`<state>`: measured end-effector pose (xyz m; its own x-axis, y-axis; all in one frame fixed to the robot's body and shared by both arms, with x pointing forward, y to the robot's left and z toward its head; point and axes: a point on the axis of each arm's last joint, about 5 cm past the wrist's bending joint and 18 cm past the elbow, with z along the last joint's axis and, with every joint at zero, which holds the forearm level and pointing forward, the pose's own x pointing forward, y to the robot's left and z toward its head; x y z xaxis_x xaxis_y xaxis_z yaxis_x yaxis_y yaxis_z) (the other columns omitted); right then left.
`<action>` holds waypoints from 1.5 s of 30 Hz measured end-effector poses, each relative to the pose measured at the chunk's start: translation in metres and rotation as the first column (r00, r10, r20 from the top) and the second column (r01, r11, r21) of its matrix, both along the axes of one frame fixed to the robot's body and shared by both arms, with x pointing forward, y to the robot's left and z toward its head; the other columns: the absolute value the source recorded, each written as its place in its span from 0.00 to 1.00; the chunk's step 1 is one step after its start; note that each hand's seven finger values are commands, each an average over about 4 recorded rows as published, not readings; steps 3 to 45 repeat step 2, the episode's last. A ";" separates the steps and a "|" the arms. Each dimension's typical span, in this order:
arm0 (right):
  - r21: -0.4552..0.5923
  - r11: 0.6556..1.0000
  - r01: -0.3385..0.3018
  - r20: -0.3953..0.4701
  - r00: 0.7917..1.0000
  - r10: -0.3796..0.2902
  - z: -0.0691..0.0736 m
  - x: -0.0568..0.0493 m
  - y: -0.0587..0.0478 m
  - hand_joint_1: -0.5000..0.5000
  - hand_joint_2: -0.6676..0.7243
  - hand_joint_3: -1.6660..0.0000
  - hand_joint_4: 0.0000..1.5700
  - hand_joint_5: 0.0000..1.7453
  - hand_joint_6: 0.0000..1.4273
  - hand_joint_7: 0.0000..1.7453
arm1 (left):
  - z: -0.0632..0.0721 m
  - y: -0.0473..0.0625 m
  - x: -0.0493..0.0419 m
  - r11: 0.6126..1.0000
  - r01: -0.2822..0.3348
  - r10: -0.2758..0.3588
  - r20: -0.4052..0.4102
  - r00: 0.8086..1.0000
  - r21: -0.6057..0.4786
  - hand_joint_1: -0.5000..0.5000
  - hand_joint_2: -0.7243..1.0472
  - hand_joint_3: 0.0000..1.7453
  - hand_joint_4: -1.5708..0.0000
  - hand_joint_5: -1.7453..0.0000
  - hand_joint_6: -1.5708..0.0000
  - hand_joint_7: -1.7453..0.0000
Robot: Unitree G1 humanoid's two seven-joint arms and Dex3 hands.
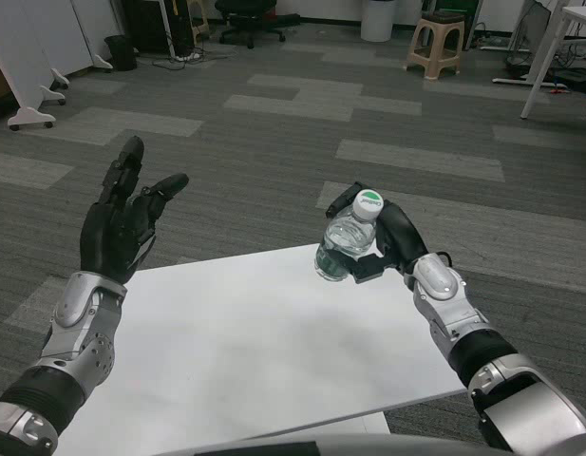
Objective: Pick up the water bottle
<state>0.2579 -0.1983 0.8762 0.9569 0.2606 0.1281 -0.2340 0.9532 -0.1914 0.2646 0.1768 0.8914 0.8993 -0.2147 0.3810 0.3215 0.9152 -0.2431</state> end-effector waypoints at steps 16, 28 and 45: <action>-0.001 1.000 0.001 0.000 1.000 -0.001 0.000 0.000 0.000 0.33 0.05 0.10 0.25 0.94 0.24 0.92 | 0.000 0.000 0.0000 1.000 -0.001 0.001 0.000 1.000 0.000 0.01 1.00 0.20 1.00 0.41 1.00 1.00; -0.001 1.000 0.001 0.000 1.000 -0.001 0.000 0.000 0.000 0.33 0.05 0.10 0.25 0.94 0.24 0.92 | 0.000 0.000 0.0000 1.000 -0.001 0.001 0.000 1.000 0.000 0.01 1.00 0.20 1.00 0.41 1.00 1.00; -0.001 1.000 0.001 0.000 1.000 -0.001 0.000 0.000 0.000 0.33 0.05 0.10 0.25 0.94 0.24 0.92 | 0.000 0.000 0.0000 1.000 -0.001 0.001 0.000 1.000 0.000 0.01 1.00 0.20 1.00 0.41 1.00 1.00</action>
